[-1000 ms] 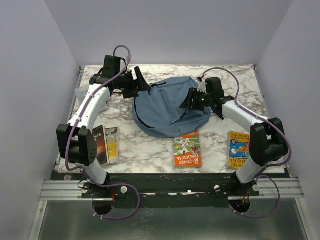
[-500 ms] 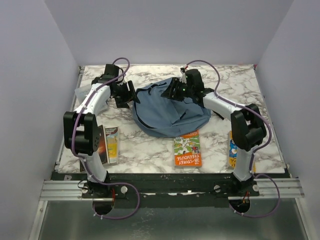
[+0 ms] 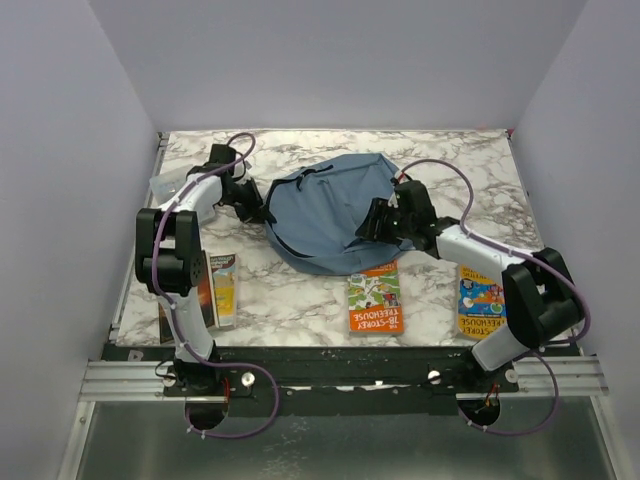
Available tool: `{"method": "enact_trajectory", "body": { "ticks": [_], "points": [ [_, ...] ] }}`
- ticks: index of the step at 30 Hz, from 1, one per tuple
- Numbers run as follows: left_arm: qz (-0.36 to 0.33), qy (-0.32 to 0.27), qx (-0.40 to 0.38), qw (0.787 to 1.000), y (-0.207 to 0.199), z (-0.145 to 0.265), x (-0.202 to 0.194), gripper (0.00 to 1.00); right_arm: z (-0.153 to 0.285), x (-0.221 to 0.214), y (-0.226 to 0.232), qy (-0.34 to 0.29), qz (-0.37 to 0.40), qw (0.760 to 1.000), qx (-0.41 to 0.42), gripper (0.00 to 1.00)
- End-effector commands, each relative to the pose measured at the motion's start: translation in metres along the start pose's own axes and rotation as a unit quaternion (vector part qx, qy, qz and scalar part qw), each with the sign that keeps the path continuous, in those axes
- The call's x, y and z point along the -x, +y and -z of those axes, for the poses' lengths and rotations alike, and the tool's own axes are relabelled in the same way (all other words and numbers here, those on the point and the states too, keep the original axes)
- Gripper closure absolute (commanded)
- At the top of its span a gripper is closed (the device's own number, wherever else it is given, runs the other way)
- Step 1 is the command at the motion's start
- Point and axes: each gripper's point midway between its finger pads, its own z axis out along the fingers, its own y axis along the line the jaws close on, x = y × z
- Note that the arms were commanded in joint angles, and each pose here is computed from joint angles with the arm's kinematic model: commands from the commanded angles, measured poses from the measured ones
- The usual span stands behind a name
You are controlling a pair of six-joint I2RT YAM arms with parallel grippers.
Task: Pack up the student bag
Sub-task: Adjust the student bag at the center of the board.
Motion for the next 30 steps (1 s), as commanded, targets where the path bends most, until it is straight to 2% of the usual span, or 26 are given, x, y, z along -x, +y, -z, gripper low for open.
{"method": "enact_trajectory", "body": {
  "ticks": [1, 5, 9, 14, 18, 21, 24, 26, 28, 30],
  "points": [
    [0.041, -0.003, -0.082, 0.996, -0.017, 0.009, -0.003, 1.0, -0.018, -0.006, -0.027, -0.019, 0.003, 0.999, -0.038, 0.4],
    [0.079, -0.026, -0.129, 0.988, -0.02, 0.019, -0.011, 1.0, -0.053, 0.016, -0.035, -0.035, -0.015, 0.998, -0.05, 0.4],
    [0.13, -0.046, -0.166, 0.977, -0.014, 0.014, -0.031, 1.0, -0.083, 0.072, -0.043, -0.091, 0.041, 0.99, -0.096, 0.4],
    [0.163, -0.019, -0.175, 0.971, 0.001, -0.004, -0.052, 1.0, -0.096, 0.124, -0.027, -0.1, 0.073, 0.986, -0.108, 0.39],
    [0.156, -0.024, -0.176, 0.972, -0.001, -0.003, -0.047, 1.0, -0.086, 0.136, 0.032, -0.108, 0.071, 0.992, 0.003, 0.31],
    [0.161, -0.017, -0.173, 0.971, 0.002, -0.007, -0.05, 1.0, -0.094, 0.127, 0.082, -0.102, 0.106, 0.986, 0.075, 0.25],
    [0.172, -0.01, -0.164, 0.971, 0.009, -0.013, -0.054, 1.0, -0.105, 0.113, 0.129, -0.086, 0.115, 0.977, 0.161, 0.26],
    [0.175, -0.01, -0.157, 0.972, 0.013, -0.017, -0.056, 1.0, -0.107, 0.106, 0.158, -0.08, 0.103, 0.962, 0.239, 0.3],
    [0.176, -0.012, -0.153, 0.972, 0.015, -0.018, -0.057, 1.0, -0.104, 0.103, 0.181, -0.092, 0.098, 0.945, 0.298, 0.32],
    [0.18, -0.01, -0.149, 0.972, 0.017, -0.02, -0.059, 1.0, -0.107, 0.102, 0.195, -0.108, 0.098, 0.935, 0.324, 0.36]
  ]
}}
